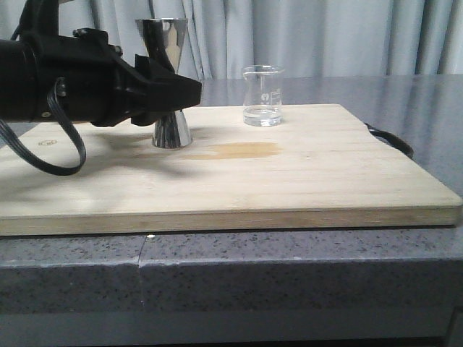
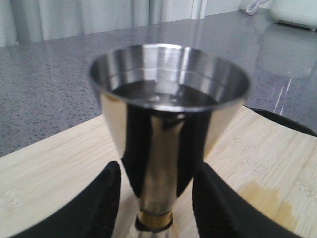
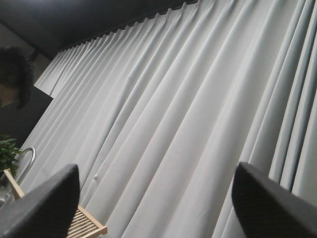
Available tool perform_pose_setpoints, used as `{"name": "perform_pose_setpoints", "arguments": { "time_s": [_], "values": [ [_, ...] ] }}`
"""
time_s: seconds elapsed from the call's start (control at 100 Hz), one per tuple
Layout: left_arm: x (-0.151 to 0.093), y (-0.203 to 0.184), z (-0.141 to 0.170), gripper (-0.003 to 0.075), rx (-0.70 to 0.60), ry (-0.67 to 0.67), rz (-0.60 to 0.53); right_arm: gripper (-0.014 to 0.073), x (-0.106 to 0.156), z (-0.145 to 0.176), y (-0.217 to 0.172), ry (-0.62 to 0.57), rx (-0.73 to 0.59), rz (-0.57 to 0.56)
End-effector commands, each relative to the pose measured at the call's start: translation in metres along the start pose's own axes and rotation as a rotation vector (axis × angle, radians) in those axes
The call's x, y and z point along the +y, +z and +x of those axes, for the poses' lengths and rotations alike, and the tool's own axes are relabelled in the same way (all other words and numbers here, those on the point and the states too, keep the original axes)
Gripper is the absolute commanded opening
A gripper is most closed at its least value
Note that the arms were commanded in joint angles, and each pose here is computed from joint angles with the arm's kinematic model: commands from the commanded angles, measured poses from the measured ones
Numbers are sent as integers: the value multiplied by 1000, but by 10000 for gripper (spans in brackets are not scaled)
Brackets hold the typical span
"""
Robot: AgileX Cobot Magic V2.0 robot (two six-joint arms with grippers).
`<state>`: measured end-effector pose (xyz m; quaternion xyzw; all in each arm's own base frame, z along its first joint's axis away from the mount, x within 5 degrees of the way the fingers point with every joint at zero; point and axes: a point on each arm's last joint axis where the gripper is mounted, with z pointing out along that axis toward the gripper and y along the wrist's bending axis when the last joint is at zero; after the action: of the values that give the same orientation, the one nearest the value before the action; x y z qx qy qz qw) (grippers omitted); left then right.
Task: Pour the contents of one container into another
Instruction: 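Lower the filled jigger onto the board with the left gripper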
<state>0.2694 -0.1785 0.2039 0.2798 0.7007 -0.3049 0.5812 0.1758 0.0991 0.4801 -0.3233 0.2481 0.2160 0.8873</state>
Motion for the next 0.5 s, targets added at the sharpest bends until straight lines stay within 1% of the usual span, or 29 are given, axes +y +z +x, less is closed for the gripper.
{"name": "perform_pose_setpoints", "arguments": {
  "time_s": [0.0, 0.15, 0.22, 0.34, 0.49],
  "values": [
    [-2, -2, -24, 356, -127, 1, 15, 562, -5, -19, 4, -15, -73, 25],
    [-1, -1, -22, 494, -103, 0, 4, 562, -5, -19, 4, -15, -72, 25],
    [0, -1, -20, 531, -88, 0, -3, 562, -5, -19, 4, -15, -72, 25],
    [1, -2, -19, 538, -58, 2, -20, 562, -5, -19, 4, -15, -72, 25],
    [0, -9, -28, 538, -47, 17, -40, 562, -5, -19, 4, -15, -68, 27]
  ]
}}
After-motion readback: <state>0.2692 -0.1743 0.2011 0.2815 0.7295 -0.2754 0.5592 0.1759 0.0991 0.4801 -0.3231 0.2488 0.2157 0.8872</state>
